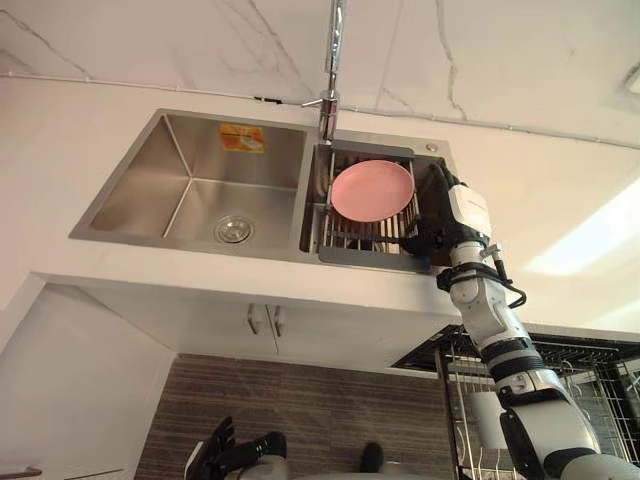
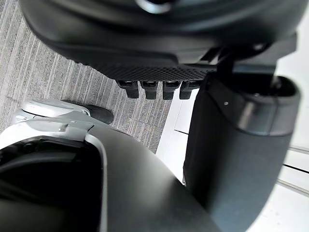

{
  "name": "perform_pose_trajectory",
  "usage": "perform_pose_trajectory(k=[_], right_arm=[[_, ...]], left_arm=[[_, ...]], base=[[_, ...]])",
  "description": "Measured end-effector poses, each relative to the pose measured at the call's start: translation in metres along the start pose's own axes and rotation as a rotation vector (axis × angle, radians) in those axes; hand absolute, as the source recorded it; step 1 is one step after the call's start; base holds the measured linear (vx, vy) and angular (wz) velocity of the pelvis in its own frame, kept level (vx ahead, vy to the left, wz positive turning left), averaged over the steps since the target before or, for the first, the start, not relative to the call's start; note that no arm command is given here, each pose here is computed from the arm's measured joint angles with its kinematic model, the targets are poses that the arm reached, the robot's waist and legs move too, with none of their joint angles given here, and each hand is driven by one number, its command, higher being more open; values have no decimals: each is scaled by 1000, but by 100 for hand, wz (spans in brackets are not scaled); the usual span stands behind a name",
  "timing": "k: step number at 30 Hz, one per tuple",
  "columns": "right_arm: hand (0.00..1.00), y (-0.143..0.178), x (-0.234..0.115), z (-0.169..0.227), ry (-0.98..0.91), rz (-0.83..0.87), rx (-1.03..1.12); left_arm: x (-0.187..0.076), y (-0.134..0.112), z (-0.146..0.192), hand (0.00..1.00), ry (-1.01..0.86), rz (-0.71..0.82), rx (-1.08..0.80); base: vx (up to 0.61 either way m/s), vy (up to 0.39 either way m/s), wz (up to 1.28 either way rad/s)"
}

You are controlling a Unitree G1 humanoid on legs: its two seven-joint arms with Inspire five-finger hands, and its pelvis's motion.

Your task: Walk over to the sink, pick up the cup, carry it to the dishwasher, place the cup inside the dishwasher, then close the dishwasher door

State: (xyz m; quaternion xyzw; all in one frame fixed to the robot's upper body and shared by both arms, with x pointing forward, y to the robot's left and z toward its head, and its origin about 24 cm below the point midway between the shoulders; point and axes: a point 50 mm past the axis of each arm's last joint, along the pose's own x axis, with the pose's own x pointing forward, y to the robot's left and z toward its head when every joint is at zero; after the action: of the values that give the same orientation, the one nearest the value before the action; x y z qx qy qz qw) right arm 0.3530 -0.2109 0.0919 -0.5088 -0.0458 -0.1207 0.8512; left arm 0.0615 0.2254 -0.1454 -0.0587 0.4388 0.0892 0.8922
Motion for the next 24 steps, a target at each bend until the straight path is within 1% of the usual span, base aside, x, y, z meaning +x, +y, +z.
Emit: perform_pose_trajectory(k=[9, 16, 19, 24], right_arm=[[100, -14, 18, 5, 44, -80, -20], [100, -31, 35, 9, 87, -124, -29], [100, -45, 43, 11, 90, -169, -39], [100, -73, 57, 21, 72, -257, -16]], left_arm=[[5, -3, 13, 100, -45, -17, 5], [8, -4, 22, 100, -77, -36, 5], [8, -5, 25, 100, -87, -46, -4], [15, -7, 40, 100, -130, -68, 7]], base=[[-24, -16, 3], [-3, -7, 6], [-4, 9, 2], [-12, 18, 11]])
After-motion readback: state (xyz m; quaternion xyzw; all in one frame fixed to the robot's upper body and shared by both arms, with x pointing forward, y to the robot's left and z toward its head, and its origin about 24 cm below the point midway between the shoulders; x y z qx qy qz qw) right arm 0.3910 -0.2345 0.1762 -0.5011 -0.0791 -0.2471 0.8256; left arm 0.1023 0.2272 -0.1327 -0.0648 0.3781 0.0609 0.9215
